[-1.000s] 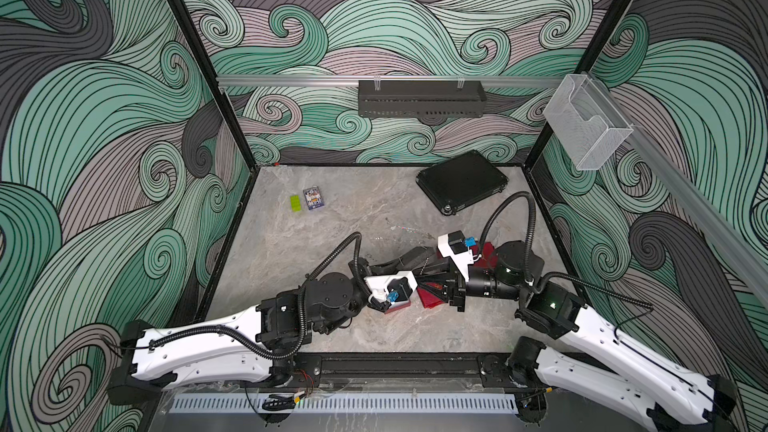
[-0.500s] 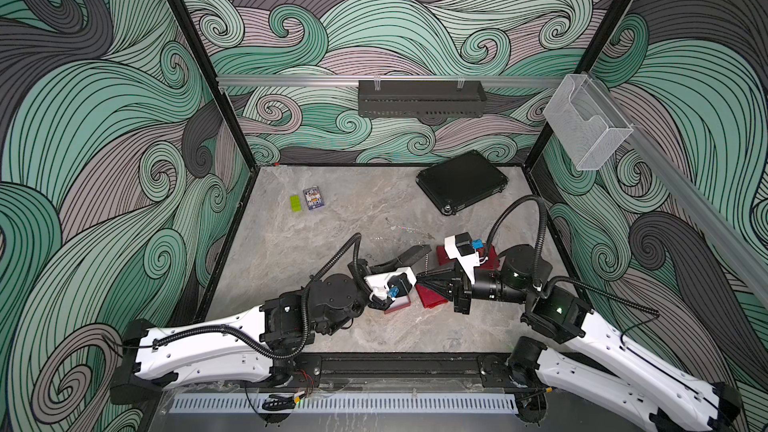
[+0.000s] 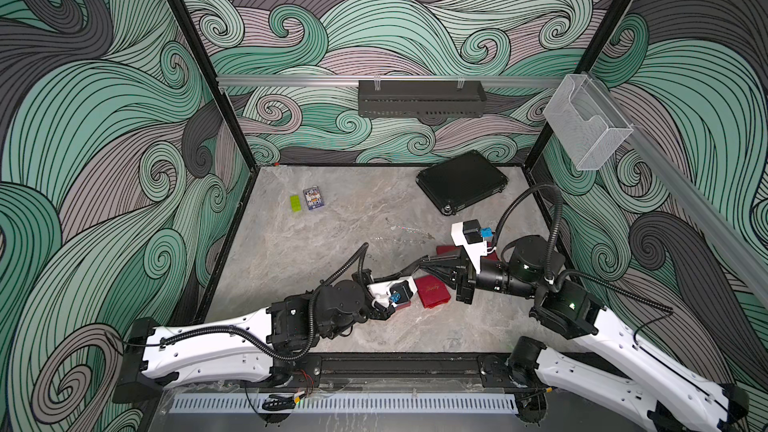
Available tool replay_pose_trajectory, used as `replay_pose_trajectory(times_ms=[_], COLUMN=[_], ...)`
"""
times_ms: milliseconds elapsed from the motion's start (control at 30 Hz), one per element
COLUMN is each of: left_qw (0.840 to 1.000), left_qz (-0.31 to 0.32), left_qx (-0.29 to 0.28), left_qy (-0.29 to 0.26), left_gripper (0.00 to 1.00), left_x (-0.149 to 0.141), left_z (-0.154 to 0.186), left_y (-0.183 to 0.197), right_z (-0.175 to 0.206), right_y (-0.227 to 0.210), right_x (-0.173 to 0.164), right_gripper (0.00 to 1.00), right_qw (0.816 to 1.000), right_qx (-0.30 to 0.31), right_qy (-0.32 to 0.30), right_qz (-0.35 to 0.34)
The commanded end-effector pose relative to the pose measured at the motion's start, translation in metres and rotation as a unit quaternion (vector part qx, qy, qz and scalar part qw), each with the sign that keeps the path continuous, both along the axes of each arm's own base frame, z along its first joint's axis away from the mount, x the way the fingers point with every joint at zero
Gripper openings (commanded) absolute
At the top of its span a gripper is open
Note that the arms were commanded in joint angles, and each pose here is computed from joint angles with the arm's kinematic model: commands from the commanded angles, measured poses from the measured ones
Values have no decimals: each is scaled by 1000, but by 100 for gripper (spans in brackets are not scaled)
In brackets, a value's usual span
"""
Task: Take the necklace out of the lift-off lid jewelry box
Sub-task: Pick up the necklace from the inner lining.
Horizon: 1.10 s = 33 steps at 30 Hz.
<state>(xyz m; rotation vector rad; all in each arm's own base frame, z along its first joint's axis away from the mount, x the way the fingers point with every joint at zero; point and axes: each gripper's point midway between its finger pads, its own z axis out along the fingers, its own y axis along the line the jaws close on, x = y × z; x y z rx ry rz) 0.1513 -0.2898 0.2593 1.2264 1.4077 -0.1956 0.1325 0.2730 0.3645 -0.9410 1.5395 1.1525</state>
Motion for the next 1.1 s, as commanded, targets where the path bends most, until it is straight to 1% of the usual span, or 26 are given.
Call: replay_pose_trajectory(times_ms=[0, 300, 500, 633, 800, 967, 1067], left_qw=[999, 996, 992, 991, 989, 988, 985], left_qz=[-7, -21, -19, -16, -9, -17, -39], left_qx=[5, -10, -14, -13, -20, -32, -27], left_qy=[32, 91, 120, 134, 145, 152, 165], left_gripper=[0, 0, 0, 0, 0, 0, 0], left_x=[-6, -20, -27, -30, -31, -35, -42], left_z=[-18, -43, -61, -70, -74, -76, -83], left_y=[0, 7, 18, 25, 33, 33, 27], right_z=[14, 25, 28, 29, 19, 9, 13], right_y=[0, 14, 25, 29, 32, 39, 39], right_x=[11, 38, 66, 91, 120, 138, 146], right_gripper=[0, 0, 0, 0, 0, 0, 0], right_qw=[1000, 998, 996, 994, 991, 989, 989], right_qx=[0, -21, -45, -51, -59, -64, -61], right_qy=[-19, -26, -15, 10, 50, 75, 80], right_qz=[-22, -51, -73, -96, -111, -107, -107])
